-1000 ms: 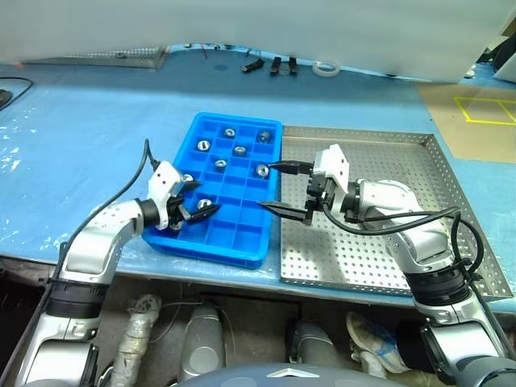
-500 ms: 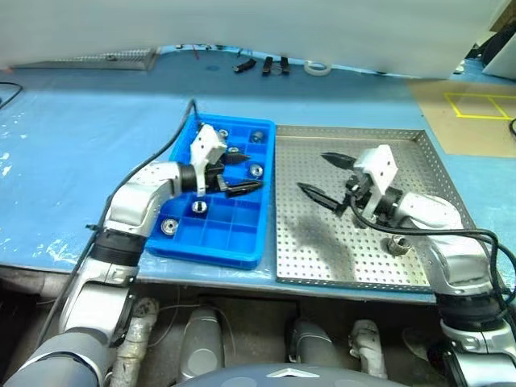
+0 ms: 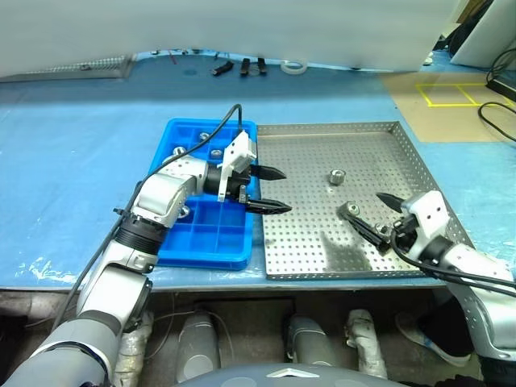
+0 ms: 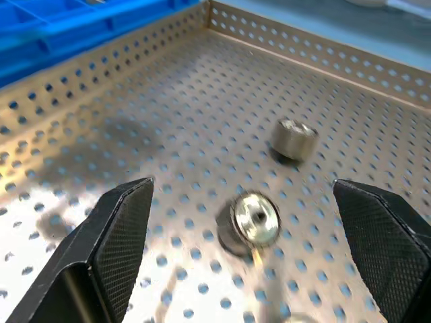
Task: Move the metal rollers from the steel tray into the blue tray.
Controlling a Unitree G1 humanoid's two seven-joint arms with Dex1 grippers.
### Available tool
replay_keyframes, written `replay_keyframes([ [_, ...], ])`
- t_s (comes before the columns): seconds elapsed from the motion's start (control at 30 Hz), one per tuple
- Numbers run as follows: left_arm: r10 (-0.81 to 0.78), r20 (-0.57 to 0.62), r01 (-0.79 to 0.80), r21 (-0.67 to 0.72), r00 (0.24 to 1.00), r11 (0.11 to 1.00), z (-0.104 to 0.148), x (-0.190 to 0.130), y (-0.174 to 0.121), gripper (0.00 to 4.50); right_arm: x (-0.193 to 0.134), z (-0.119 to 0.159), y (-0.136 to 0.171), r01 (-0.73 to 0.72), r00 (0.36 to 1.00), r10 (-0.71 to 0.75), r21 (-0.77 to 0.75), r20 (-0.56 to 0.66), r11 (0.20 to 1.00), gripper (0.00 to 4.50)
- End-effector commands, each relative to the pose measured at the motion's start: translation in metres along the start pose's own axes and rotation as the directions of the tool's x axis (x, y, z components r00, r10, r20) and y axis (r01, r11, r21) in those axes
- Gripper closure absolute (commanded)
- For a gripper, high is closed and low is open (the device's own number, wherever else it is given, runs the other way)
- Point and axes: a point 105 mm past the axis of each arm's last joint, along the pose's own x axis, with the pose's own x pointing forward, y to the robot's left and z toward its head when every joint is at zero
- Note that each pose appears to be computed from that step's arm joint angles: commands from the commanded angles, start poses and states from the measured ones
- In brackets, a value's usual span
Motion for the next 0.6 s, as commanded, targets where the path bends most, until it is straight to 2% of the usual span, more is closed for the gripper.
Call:
replay_keyframes([
  [0.03,-0.030,0.008,0.030,0.033,1.000,0.999,0.004,0.005,-0.004,0.04,-0.008,0.011,-0.009,0.032,0.999,-0.031,-0.045,0.019,0.998,0.00],
  [0.17,-0.022,0.013,0.021,0.029,1.000,0.999,0.001,0.005,-0.004,0.04,-0.005,0.010,-0.014,0.021,1.000,-0.021,-0.064,-0.013,0.998,0.00],
  [0.3,-0.008,0.014,0.008,0.023,1.000,1.000,-0.002,0.003,-0.003,0.04,0.000,-0.004,-0.026,0.054,0.993,-0.065,-0.109,-0.101,0.993,0.00],
  [0.43,0.013,0.014,-0.013,0.015,1.000,1.000,-0.007,0.000,-0.004,0.04,0.000,-0.022,-0.031,0.017,0.986,-0.034,-0.105,-0.162,0.994,0.00],
  [0.6,0.032,0.012,-0.032,0.002,0.999,0.999,-0.012,-0.003,-0.005,0.04,-0.002,-0.031,-0.032,-0.025,0.981,0.004,-0.103,-0.193,0.994,0.00],
])
